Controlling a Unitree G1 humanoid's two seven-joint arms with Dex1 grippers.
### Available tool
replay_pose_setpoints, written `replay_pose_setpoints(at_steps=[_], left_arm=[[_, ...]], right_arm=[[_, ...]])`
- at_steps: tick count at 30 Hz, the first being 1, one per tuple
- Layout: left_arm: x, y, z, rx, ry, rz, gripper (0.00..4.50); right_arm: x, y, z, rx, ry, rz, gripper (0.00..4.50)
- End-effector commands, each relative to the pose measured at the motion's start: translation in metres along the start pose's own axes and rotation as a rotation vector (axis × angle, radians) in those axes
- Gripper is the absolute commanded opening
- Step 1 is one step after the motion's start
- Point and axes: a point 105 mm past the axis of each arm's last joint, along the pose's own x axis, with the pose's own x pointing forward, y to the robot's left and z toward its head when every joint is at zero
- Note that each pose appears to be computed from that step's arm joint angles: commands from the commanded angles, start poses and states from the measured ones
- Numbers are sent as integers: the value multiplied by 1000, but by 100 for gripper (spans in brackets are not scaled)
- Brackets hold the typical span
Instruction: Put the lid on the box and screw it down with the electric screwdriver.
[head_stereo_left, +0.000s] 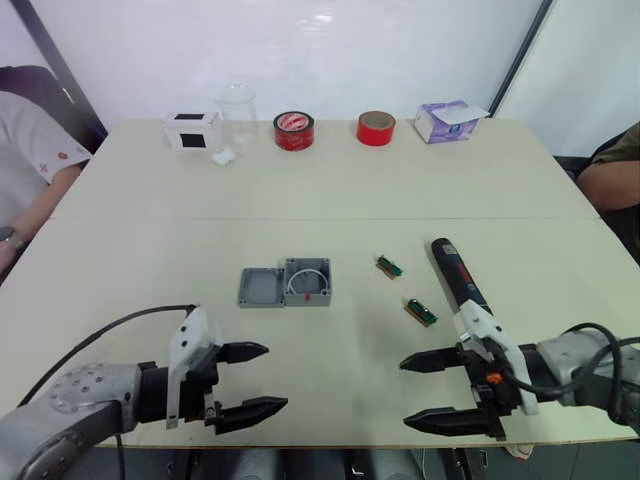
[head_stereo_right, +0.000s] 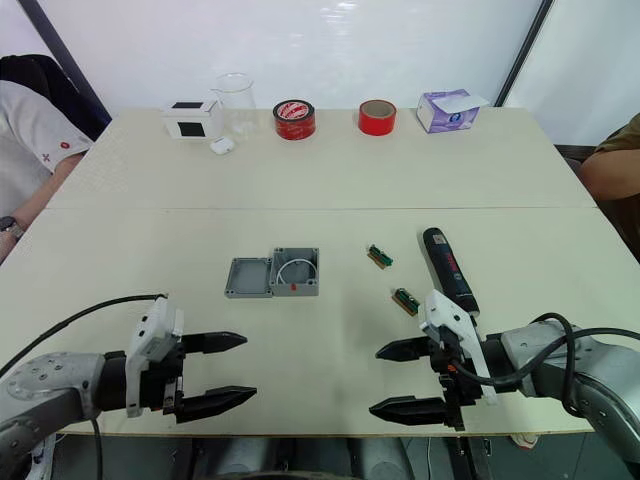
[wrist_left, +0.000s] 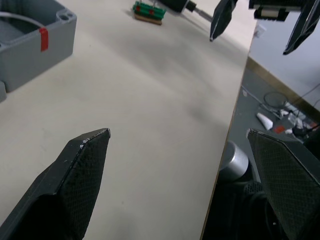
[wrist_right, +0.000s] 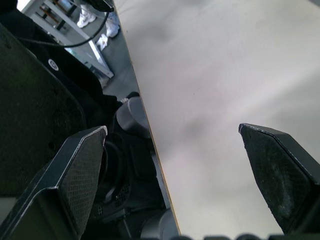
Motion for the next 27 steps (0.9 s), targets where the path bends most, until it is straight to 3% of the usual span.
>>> replay_pose_setpoints(at_steps=[1,27], left_arm=[[-1,0,5,26,-7,8,450],[-2,8,20,0,-79,31,450]], right_arm=[[-1,1,5,-29,-20,0,449],[-3,-8,27,-38,-120,-26,449]])
